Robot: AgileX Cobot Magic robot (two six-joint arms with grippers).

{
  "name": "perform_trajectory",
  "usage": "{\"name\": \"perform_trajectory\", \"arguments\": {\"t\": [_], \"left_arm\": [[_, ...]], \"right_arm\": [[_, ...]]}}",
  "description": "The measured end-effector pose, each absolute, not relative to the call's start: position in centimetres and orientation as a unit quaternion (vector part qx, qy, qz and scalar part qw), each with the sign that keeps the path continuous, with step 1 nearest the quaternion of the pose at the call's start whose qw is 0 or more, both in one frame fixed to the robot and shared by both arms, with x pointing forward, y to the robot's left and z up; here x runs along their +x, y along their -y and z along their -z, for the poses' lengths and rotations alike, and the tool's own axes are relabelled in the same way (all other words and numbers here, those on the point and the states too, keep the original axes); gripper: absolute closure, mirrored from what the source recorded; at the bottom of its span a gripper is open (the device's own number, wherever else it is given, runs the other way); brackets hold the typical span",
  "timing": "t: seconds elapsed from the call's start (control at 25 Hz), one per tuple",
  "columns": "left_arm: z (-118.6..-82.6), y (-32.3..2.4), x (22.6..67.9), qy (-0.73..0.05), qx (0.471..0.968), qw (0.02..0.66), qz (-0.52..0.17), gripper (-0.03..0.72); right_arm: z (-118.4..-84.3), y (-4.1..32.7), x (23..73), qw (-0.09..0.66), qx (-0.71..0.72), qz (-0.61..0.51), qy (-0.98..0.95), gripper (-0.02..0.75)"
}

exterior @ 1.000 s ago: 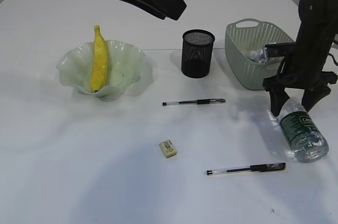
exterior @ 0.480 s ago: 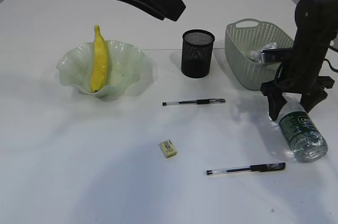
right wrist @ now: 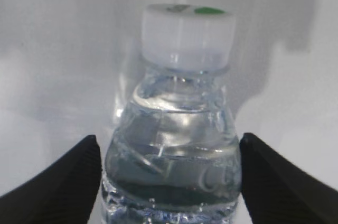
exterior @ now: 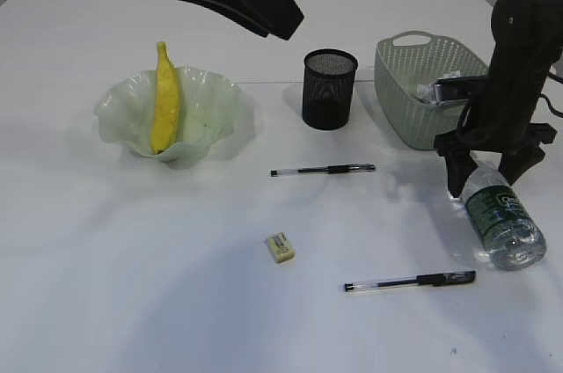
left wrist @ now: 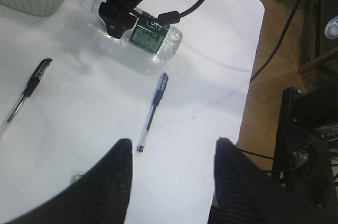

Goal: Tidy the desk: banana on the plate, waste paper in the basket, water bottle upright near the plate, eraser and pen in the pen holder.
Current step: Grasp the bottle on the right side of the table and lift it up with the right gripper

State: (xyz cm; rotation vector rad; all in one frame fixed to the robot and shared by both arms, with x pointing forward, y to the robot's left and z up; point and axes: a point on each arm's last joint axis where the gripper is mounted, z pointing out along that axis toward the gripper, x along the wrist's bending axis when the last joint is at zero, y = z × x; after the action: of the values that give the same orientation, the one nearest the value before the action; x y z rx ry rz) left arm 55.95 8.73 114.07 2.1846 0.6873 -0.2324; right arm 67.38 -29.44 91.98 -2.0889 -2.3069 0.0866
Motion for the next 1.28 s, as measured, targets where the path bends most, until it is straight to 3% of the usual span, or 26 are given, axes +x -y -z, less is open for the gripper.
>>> {"name": "perform_trajectory", "arguments": {"t": [0.16,0.48,1.28], "left_arm": [[-114.07,-8.73,55.95,-0.273,0.867,0.408,0.092,0.331],[-114.07,-8.73,55.94,-0.276,0.866,0.407,0.094,0.331],[-114.07,-8.73,55.94,-0.283,0.863,0.406,0.098,0.331]], "right_arm": [[-91.98,29.44,67.45,0.011,-0.671,-0.025,0.741,0.165],[-92.03,29.45,67.5,0.009,-0.67,-0.024,0.742,0.339],[-92.02,29.4,67.87,-0.004,-0.67,-0.009,0.743,0.351]]}}
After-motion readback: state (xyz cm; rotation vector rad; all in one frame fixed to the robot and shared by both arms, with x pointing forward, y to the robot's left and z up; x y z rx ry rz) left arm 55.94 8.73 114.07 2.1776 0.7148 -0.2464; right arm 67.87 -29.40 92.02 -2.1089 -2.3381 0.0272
